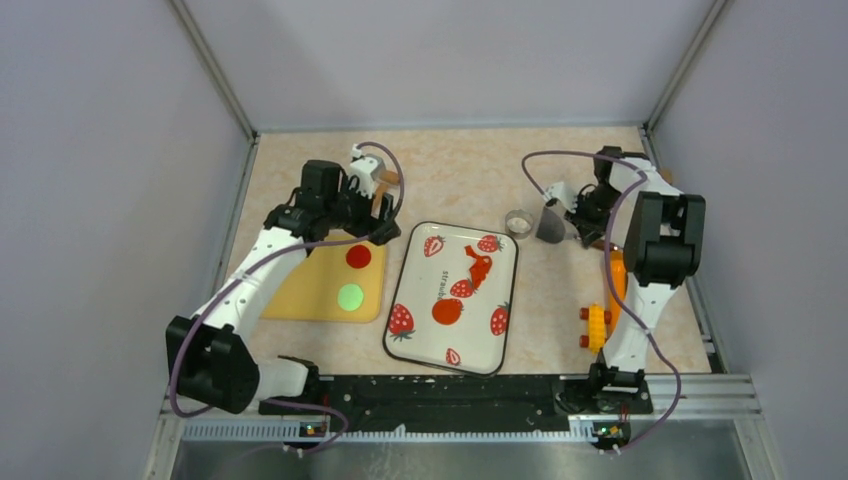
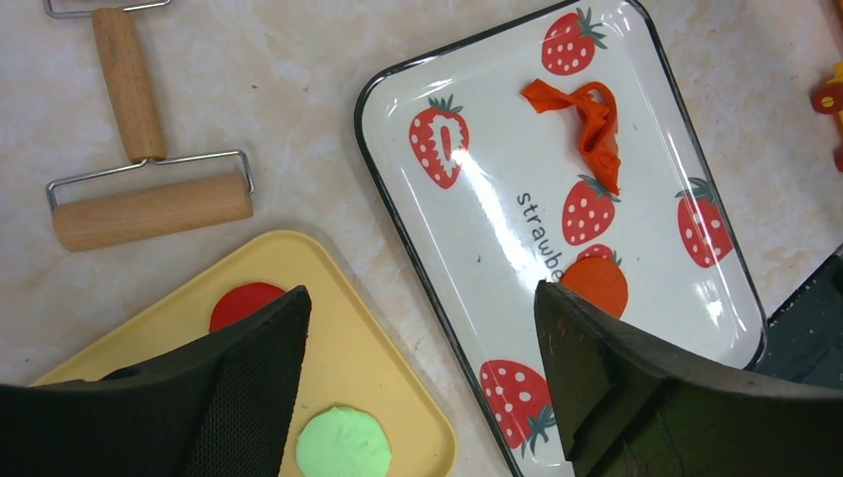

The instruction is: Roll out the dumpling wrappers from the dough

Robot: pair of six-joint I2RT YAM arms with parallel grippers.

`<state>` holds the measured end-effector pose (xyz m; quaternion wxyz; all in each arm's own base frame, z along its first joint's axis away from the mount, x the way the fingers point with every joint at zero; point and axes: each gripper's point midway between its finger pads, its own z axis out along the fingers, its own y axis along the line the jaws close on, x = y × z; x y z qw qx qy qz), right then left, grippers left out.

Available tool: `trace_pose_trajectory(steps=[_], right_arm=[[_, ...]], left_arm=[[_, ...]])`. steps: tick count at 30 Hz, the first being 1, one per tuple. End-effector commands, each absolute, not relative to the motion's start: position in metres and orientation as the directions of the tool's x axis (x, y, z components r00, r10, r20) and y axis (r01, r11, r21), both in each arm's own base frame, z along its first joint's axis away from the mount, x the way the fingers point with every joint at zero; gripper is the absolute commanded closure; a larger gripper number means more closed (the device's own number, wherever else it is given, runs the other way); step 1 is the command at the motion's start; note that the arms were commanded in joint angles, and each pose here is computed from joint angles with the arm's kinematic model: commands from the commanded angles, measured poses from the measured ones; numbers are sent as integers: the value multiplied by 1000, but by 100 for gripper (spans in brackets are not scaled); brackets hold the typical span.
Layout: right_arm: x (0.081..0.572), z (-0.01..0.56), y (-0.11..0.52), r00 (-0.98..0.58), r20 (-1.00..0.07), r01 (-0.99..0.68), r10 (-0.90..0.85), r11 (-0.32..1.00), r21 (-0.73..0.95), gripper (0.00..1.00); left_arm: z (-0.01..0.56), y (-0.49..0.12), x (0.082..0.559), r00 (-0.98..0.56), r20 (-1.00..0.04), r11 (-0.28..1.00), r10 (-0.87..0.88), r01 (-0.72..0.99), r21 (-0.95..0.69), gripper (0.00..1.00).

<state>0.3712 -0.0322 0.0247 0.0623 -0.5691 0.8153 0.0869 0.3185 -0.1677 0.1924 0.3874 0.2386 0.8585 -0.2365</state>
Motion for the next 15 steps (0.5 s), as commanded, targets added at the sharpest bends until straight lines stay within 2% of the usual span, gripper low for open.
trace_pose_trajectory(steps=[1, 8, 15], right_arm=[[360, 53, -18, -323, -269, -945, -907, 324, 42, 100], [351, 130, 38, -222, -407, -957, -886, 277, -83, 100], [358, 170, 136, -192, -543, -950, -818, 293, -106, 100]], left_arm=[[224, -186, 331, -556, -819, 736, 143, 613, -287, 16], [236, -210, 342, -562, -821, 706, 97, 621, -341, 15], [264, -264, 336, -506, -850, 554, 148, 754, -353, 14]])
